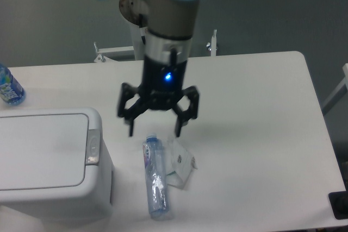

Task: Open the trash can
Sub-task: 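Move the gripper down to the white trash can's lid edge, then push the lid edge with the gripper finger to flip it open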

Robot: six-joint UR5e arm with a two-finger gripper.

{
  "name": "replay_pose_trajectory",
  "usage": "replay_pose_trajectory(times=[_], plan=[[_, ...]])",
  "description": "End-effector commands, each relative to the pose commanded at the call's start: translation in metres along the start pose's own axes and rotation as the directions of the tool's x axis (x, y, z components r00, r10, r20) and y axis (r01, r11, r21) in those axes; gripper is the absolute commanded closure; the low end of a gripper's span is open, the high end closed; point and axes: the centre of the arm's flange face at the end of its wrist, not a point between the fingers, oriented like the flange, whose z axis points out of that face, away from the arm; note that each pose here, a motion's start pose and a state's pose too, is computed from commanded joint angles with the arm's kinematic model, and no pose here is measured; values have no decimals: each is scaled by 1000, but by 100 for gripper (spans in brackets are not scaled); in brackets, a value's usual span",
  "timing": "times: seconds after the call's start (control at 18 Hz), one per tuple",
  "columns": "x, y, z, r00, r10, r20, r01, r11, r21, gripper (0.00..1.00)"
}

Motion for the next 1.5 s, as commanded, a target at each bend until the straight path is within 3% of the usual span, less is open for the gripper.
replay_pose_trajectory(times=[1.5], plan=[[19,8,16,1000,22,-18,-23,999,-27,0]])
